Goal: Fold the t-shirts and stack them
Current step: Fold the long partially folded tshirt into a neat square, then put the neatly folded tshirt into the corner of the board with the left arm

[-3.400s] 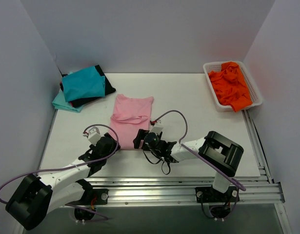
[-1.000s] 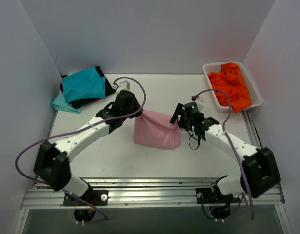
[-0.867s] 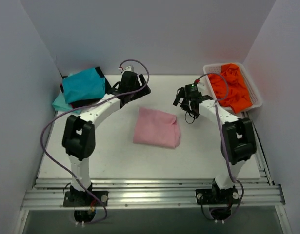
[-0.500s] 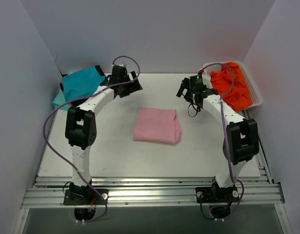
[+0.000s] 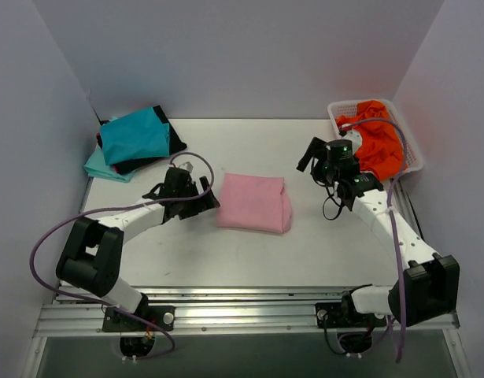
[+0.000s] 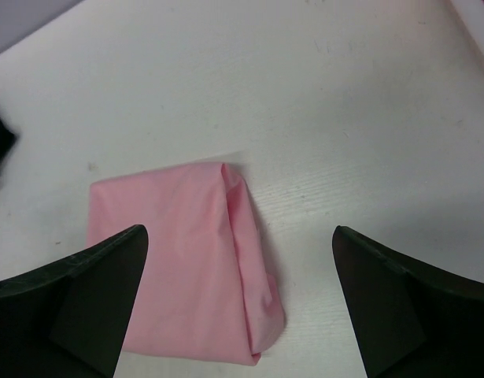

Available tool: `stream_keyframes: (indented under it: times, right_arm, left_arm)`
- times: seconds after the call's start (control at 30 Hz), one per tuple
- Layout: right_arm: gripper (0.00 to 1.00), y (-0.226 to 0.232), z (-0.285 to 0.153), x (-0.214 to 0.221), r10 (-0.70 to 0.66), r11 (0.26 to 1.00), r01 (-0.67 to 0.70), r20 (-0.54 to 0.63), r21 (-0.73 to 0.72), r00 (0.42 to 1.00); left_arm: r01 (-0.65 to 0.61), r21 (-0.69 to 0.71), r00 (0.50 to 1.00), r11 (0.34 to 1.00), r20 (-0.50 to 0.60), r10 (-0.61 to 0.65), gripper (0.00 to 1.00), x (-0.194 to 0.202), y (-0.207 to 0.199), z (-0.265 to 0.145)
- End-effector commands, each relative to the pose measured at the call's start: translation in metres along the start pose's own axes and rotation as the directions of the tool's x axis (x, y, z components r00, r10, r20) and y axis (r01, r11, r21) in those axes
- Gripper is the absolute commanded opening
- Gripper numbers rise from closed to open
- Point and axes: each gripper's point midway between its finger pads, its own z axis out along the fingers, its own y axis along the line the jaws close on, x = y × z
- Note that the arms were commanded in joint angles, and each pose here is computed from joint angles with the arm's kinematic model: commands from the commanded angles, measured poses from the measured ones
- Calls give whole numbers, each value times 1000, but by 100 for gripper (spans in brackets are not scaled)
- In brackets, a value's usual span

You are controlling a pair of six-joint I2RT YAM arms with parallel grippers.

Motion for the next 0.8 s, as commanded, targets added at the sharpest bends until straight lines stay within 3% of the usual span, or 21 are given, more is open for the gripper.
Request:
stream_keyframes:
  times: [0.0, 0.33, 0.77]
  right_arm:
    - [100, 1, -32, -11, -11, 999, 13, 51, -34, 999]
    - [100, -27, -39, 5, -42, 999, 41, 49, 36, 998]
    - [100, -38, -30, 17, -66, 995, 64, 17, 78, 998]
  left_arm:
    - [-14, 99, 1000, 995, 14, 13, 97, 21, -26, 9]
    - [64, 181, 997, 981, -51, -55, 97, 71, -17, 50]
    - [41, 123, 998, 992, -58, -34, 97, 69, -8, 76]
